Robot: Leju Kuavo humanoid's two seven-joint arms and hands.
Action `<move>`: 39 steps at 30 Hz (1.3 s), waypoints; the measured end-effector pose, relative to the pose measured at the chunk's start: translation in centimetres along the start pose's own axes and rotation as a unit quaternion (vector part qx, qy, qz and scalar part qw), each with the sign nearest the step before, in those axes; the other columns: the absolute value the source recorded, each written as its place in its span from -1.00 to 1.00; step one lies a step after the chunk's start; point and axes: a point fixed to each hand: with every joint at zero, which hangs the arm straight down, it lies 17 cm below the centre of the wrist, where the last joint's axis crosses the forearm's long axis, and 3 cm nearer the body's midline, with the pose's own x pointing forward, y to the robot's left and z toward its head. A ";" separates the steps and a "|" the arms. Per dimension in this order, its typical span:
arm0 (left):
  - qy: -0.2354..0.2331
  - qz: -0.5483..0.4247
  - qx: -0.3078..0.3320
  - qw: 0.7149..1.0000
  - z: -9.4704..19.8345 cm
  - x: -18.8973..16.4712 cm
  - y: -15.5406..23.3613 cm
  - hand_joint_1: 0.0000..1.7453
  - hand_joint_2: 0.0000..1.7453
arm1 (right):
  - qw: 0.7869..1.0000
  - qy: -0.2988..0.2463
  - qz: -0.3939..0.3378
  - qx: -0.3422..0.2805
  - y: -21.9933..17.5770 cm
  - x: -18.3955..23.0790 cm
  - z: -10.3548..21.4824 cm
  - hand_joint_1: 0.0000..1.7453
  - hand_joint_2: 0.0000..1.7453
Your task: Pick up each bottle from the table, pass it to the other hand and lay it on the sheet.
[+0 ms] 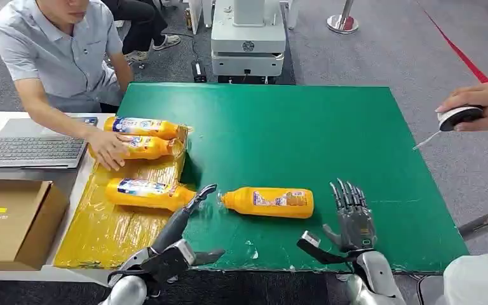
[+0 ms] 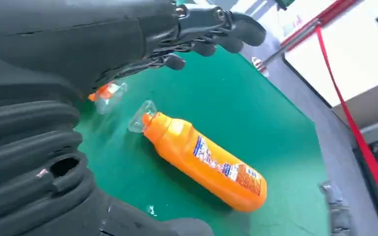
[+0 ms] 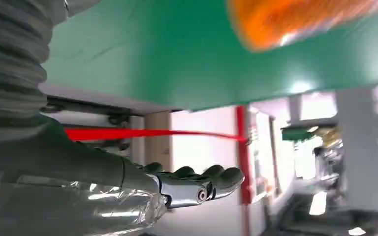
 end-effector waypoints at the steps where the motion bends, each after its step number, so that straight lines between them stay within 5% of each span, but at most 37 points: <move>1: -0.001 0.002 0.000 1.000 0.0 0.0 0.0 -1.00 1.00 | 1.000 0.001 0.005 0.004 0.2 -0.1 0.1 -1.00 1.00; 4: -0.013 0.039 -0.017 0.999 -0.9 0.8 -2.1 -1.00 1.00 | 0.997 0.005 0.041 0.068 3.1 -2.5 -1.6 -1.00 1.00; 13: -0.036 0.050 -0.023 0.998 -2.2 2.0 -2.6 -1.00 1.00 | 0.996 -0.009 0.026 0.084 3.4 -1.0 -4.9 -1.00 1.00; 23: -0.033 0.052 -0.028 0.998 -2.4 1.7 -2.9 -1.00 1.00 | 0.994 -0.002 0.018 0.105 4.2 -1.2 -4.8 -1.00 1.00; 39: -0.039 0.049 -0.045 0.997 -3.4 1.9 -3.6 -1.00 1.00 | 0.981 0.006 -0.105 0.161 6.9 2.0 -4.8 -1.00 1.00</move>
